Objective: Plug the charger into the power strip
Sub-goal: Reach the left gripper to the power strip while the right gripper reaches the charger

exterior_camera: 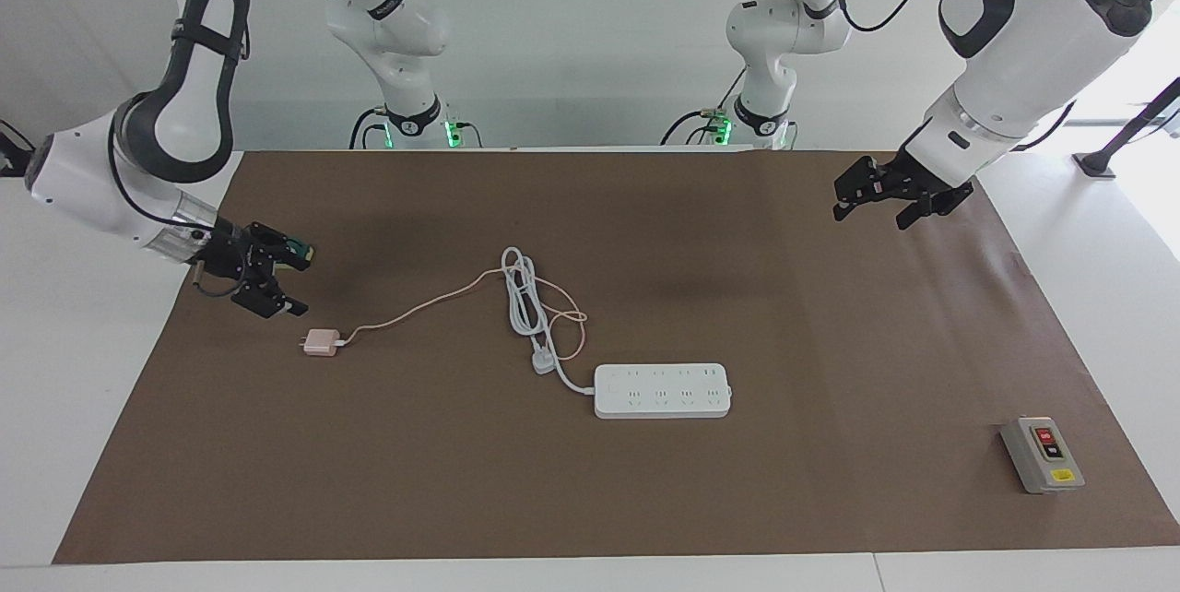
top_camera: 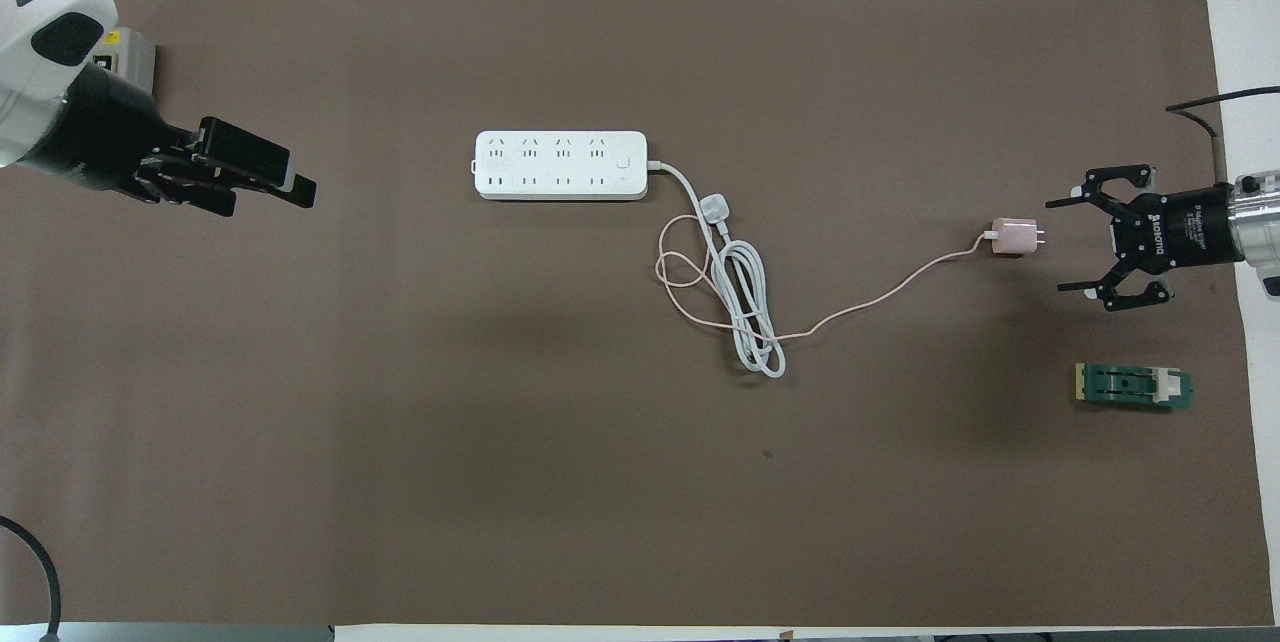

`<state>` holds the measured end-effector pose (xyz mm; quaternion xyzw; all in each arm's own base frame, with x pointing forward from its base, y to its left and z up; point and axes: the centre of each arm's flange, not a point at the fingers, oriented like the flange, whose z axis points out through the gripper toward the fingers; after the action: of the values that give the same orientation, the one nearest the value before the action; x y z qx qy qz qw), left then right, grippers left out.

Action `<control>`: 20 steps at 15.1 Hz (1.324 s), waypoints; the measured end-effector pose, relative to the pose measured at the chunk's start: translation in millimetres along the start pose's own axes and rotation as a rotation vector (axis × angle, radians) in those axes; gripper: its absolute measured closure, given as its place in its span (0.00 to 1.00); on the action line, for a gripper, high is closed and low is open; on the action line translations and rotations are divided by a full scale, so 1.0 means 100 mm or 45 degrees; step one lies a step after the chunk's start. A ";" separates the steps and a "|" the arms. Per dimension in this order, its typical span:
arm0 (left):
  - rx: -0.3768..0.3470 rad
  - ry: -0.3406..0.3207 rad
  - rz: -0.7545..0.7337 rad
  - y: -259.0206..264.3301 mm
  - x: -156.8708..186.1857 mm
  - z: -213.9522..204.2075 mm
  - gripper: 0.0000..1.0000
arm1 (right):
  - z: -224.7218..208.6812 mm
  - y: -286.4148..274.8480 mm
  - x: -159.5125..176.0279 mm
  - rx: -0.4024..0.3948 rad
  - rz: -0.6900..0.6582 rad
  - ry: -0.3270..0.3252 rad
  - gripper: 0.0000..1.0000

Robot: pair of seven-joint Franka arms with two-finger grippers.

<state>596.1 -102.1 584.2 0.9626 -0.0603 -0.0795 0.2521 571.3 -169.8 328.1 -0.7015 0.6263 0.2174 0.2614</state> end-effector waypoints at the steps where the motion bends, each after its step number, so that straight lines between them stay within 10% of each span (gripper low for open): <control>1: -0.123 -0.006 -0.003 -0.03 0.06 0.04 0.00 | 0.04 0.01 0.06 0.009 0.020 -0.022 0.00; 8: -0.814 0.006 0.014 -0.34 0.54 0.56 0.00 | 0.31 0.09 0.42 0.059 -0.031 -0.104 0.00; 20: -1.227 0.195 -0.011 -0.96 0.45 1.84 0.00 | 0.60 0.12 0.65 0.115 -0.076 -0.135 0.00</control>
<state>613.4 -113.5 372.9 0.7397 0.0061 -0.0284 0.6723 569.0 -181.9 239.8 -0.6948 0.5996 0.2181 0.3319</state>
